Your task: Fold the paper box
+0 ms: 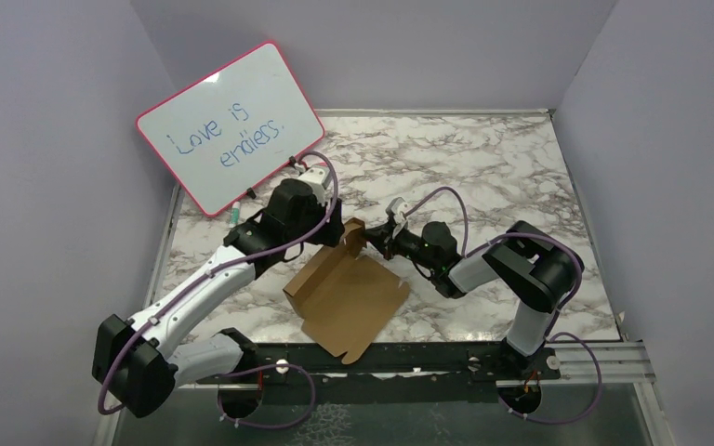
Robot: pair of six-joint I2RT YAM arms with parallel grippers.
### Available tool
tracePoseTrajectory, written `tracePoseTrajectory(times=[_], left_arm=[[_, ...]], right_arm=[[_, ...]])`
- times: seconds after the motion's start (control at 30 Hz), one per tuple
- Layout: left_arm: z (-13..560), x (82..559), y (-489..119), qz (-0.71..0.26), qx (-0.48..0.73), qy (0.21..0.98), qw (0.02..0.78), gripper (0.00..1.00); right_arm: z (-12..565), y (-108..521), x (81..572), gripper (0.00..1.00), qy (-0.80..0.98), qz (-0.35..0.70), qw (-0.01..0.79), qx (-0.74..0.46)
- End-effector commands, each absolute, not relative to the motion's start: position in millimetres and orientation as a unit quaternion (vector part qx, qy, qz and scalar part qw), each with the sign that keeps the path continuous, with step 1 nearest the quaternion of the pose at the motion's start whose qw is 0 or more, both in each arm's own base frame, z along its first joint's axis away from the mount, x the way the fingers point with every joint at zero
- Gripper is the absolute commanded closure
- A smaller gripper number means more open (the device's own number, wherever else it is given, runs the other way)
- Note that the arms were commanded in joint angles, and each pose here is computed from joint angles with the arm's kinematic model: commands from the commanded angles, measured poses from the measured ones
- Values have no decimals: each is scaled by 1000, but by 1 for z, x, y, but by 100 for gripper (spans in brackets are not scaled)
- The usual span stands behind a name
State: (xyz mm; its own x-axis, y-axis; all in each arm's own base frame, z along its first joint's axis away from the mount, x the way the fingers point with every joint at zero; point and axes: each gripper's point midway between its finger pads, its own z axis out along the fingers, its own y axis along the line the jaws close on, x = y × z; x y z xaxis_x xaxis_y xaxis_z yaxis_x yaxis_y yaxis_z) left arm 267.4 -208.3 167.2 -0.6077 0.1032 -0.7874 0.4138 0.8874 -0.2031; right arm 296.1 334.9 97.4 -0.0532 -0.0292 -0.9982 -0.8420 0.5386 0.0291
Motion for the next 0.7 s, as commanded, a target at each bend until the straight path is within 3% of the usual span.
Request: tracePoseTrajectory(times=[0.0, 0.4, 0.67], left_arm=[[192, 256, -211, -241, 172, 869, 397, 30], [163, 242, -206, -243, 199, 888, 337, 30], [140, 241, -207, -234, 216, 899, 301, 41]], right_arm=[[105, 346, 293, 99, 612, 349, 607, -366], [105, 348, 293, 99, 608, 347, 607, -376], [113, 348, 296, 99, 599, 337, 618, -382]])
